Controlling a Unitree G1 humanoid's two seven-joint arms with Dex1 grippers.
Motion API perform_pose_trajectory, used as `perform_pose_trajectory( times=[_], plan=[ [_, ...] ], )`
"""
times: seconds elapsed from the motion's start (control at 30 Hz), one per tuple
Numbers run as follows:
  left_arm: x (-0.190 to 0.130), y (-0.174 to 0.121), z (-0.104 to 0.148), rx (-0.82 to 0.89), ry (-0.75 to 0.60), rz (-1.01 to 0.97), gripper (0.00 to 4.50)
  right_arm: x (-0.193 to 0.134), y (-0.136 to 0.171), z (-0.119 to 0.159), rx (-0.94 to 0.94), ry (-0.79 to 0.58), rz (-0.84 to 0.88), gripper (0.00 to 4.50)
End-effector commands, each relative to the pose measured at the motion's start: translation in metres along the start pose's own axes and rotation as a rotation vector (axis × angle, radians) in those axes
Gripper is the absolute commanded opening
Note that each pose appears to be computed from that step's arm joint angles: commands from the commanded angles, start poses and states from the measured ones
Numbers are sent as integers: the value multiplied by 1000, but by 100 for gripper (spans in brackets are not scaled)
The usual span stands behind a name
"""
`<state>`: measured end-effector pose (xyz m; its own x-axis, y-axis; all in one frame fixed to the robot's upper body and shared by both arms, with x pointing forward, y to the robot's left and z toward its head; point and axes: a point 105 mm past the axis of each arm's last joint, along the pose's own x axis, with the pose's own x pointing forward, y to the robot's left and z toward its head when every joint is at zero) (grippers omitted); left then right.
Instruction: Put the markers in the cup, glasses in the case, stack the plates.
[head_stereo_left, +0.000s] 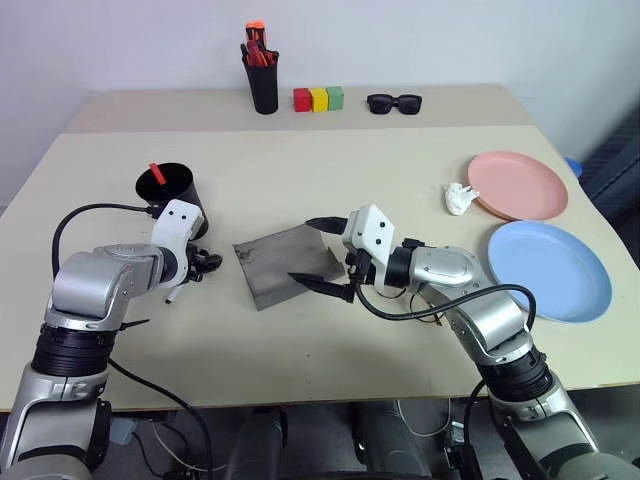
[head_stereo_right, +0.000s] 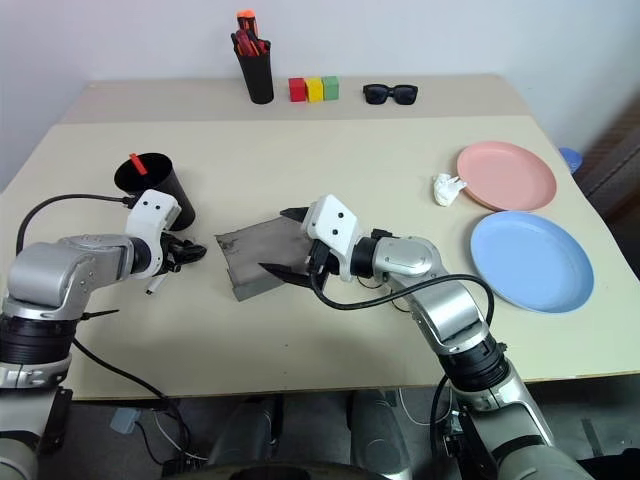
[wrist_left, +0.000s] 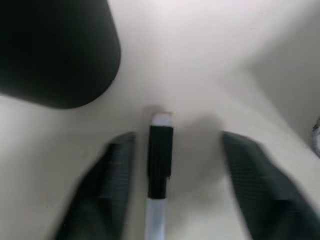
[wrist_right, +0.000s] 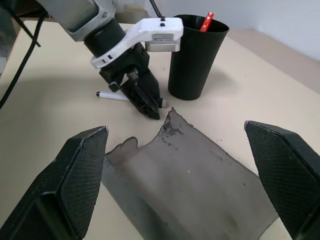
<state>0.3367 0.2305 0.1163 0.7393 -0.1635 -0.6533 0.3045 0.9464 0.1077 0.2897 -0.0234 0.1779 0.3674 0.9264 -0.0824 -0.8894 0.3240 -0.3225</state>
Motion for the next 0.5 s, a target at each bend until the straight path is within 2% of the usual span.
perform_pose_trajectory(
  times=[0.03, 0.07, 0.1, 0.13, 0.23, 0.27, 0.37, 0.43, 0.5],
  plan=[
    [-8, 13, -6, 30, 7, 45, 67, 0, 1, 15, -52, -50, -10, 450],
    [-11, 13, -3, 49, -16, 42, 9, 0, 1, 15, -53, -50, -11, 450],
    [-14, 11, -1, 71, -42, 33, 1, 0, 0, 15, -54, -50, -11, 450],
    [-16, 10, 3, 97, -73, 22, 1, 0, 0, 15, -55, -52, -12, 450],
    [-49, -1, 36, 240, -421, -28, 1, 2, -7, 18, -59, -65, -33, 450],
    [-60, -5, 40, 273, -493, -51, 1, 3, -9, 18, -60, -69, -39, 450],
    [-85, -20, 51, 246, -645, -178, 1, 4, -13, 19, -59, -79, -54, 450],
    [-105, -28, 71, 205, -791, -230, 1, 5, -17, 20, -61, -92, -71, 450],
    [-119, -25, 95, 163, -929, -190, 1, 8, -23, 23, -65, -108, -99, 450]
  ],
)
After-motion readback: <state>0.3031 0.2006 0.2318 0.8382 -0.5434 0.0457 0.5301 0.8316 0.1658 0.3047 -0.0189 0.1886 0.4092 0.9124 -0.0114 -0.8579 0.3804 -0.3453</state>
